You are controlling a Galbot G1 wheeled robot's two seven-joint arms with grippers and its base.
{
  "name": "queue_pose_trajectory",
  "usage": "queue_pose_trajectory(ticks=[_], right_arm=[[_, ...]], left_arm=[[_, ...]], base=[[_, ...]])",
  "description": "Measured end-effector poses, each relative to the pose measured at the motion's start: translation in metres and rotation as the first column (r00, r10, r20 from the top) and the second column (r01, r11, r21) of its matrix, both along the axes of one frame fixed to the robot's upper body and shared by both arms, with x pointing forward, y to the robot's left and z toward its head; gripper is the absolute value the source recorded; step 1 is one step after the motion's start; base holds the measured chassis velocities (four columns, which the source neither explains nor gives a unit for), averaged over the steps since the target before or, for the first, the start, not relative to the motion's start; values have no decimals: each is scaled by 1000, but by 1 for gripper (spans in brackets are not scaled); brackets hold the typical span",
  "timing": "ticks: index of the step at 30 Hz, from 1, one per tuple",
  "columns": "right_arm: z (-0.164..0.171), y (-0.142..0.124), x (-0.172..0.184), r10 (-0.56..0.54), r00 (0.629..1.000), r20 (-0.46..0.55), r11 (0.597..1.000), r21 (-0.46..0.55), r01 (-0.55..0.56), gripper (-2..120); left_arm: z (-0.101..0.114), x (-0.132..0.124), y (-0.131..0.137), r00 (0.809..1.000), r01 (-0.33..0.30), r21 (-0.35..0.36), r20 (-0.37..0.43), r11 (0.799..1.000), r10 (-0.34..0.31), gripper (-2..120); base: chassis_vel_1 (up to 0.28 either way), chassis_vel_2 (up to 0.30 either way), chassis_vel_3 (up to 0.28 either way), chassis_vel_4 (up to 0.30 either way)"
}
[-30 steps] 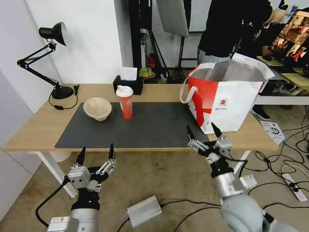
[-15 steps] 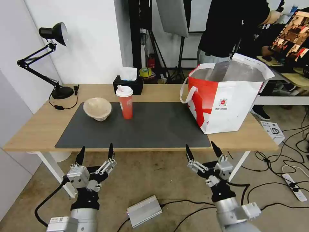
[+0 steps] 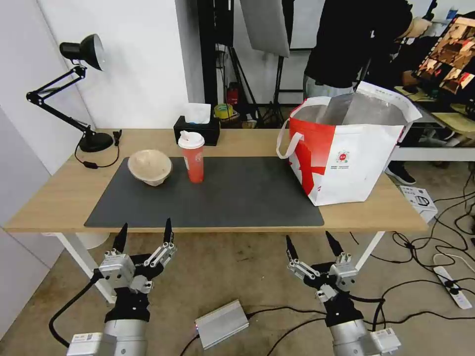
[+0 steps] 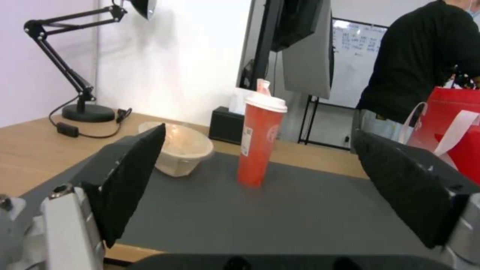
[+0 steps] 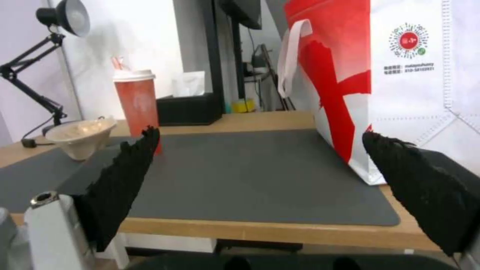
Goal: Pick up the trash from the table and place it into the takeout bag.
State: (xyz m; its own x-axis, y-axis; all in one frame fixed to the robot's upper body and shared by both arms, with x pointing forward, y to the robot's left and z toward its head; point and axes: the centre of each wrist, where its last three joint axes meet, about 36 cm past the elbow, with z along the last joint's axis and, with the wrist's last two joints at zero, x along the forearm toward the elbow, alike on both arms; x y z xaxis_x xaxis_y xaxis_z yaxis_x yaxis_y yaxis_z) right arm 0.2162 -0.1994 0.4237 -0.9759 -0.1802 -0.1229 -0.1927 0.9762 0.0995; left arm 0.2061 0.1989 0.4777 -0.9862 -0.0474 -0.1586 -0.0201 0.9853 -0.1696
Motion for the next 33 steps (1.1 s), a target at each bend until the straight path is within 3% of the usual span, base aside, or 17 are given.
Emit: queue_pose_trajectory(ticks=[19, 26, 33], right_arm=[[3, 1, 3, -22, 1000, 10, 1000, 10, 22, 100], [11, -2, 16, 127, 991, 28, 990, 60, -129, 100], [19, -8, 43, 333, 941, 63, 939, 72, -337, 100]], left_arm=[[1, -2, -2, 1000, -3, -7, -1, 1000, 3, 100], [1, -1, -2, 1000, -4, -7, 0, 1000, 4, 100], [-1, 0, -5, 1000, -11, -19, -1, 1000, 11, 100]], base=[[0, 0, 0, 0], [0, 0, 0, 0], [0, 0, 0, 0]])
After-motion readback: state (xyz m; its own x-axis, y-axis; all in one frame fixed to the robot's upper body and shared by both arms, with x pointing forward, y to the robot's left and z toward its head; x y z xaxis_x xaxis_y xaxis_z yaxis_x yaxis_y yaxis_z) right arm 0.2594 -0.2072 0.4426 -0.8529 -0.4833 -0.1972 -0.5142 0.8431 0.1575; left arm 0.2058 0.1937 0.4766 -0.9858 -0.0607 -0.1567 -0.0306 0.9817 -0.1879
